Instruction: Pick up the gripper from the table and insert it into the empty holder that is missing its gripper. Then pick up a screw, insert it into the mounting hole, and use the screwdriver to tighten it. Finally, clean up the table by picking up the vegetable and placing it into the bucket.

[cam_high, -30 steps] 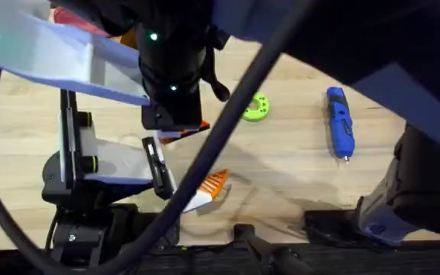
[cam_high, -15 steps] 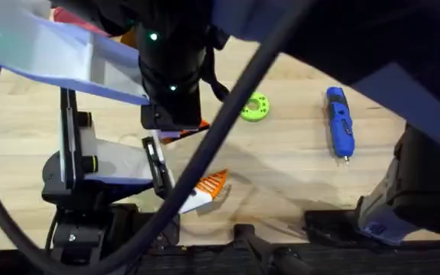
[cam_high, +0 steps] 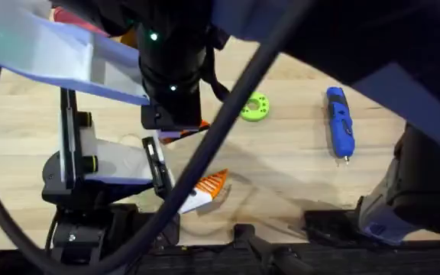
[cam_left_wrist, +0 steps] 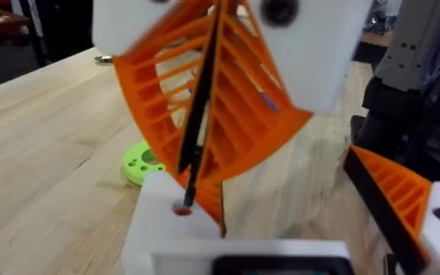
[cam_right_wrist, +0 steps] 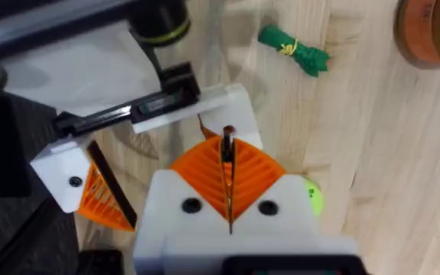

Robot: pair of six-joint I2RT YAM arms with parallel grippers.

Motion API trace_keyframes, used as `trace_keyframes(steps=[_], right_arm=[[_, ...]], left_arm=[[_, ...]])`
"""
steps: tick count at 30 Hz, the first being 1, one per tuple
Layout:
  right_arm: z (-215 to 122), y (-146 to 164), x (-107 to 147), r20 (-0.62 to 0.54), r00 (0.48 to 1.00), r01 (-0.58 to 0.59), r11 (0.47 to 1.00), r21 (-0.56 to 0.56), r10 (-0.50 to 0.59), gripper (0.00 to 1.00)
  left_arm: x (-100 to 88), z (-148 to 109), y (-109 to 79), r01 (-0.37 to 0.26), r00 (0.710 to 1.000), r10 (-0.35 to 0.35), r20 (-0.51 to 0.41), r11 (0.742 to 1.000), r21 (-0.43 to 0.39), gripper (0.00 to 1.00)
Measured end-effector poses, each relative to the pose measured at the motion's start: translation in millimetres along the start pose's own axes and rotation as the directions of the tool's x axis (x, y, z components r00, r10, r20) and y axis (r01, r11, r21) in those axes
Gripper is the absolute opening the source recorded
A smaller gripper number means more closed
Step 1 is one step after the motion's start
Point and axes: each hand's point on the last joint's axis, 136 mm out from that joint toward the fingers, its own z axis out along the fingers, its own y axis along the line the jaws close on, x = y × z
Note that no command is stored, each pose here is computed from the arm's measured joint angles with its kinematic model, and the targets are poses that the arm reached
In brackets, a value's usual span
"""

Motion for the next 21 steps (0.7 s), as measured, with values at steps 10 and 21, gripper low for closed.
trace_keyframes(steps=[10,21], right_arm=[[9.9,-0.5,0.0,-0.021,1.0,-0.005,1.0,-0.011,0.004,0.006],[9.9,-0.9,-0.6,-0.018,1.0,-0.005,1.0,-0.01,0.004,0.006]], left_arm=[[-0.1,0.0,0.1,0.0,1.0,0.0,0.0,1.0,0.0,0.986],[-0.1,0.0,0.0,0.0,1.0,0.0,0.0,1.0,0.0,0.986]])
